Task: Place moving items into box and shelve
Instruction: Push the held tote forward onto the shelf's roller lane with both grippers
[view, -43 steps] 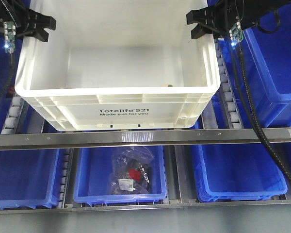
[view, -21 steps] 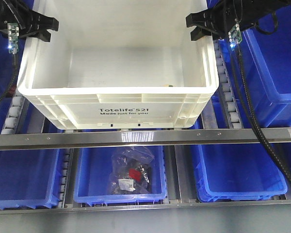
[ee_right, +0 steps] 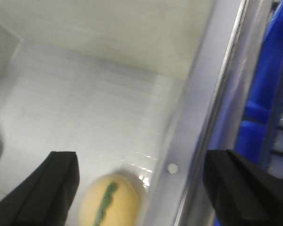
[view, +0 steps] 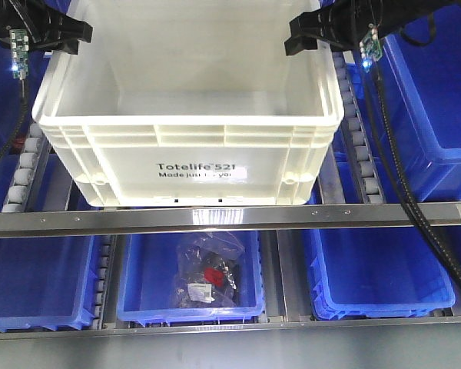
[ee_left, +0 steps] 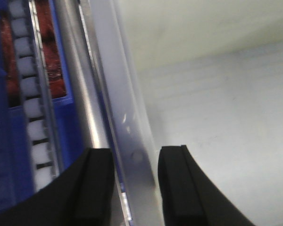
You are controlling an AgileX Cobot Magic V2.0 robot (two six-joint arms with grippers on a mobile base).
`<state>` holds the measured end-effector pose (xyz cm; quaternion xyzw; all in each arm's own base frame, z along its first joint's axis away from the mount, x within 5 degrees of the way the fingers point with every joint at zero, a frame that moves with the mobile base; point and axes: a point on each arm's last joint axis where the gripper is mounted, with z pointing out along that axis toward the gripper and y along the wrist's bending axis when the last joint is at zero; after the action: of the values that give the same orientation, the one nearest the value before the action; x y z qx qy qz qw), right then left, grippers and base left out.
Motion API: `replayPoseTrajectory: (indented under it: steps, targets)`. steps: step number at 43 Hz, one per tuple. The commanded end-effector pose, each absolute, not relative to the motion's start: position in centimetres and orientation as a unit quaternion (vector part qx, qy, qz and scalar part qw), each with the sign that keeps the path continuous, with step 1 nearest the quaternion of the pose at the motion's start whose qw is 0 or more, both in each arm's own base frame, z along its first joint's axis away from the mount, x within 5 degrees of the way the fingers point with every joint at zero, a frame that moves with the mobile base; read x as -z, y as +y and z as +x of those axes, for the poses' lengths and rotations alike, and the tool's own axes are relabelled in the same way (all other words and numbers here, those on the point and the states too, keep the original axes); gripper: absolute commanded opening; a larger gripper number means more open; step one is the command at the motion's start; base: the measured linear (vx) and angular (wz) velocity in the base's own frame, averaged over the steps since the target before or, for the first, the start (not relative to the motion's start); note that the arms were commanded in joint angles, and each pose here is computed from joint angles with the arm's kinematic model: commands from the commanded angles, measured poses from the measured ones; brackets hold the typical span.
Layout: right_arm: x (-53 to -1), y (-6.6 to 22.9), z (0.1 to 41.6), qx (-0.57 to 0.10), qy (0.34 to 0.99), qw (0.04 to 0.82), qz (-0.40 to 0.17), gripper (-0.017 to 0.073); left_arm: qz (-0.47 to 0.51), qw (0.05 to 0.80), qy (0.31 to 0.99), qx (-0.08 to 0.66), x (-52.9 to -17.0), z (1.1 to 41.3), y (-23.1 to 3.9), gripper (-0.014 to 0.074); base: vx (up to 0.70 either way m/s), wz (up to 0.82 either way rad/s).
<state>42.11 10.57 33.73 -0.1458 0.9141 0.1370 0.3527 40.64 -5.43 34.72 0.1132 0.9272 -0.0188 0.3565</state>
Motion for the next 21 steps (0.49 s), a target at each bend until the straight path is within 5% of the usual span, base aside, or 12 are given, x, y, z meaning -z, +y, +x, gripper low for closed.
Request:
replayPoseTrajectory:
  steps: [1, 8, 9, 21]
  targets:
    - [-38.0, 10.0, 41.3, -0.106, 0.881, 0.434, -0.155, 0.0616, 0.099, 0.419, 0.903, -0.002, -38.4, 39.6, -5.0, 0.0379, 0.00, 0.00]
    - [-38.0, 9.7, 41.2, -0.102, 0.886, 0.431, -0.136, 0.0607, 0.054, 0.413, 0.909, 0.006, -38.4, 39.5, -4.8, 0.0379, 0.00, 0.00]
    - [-38.5, 10.1, 40.8, -0.156, 0.890, 0.421, -0.084, 0.0589, 0.025, 0.395, 0.918, 0.023, -38.5, 39.0, -4.8, 0.0379, 0.00, 0.00]
    - [-38.4, 10.8, 40.3, -0.203, 0.893, 0.393, -0.076, 0.0589, 0.027, 0.406, 0.913, 0.041, -39.8, 38.0, -5.0, 0.0379, 0.00, 0.00]
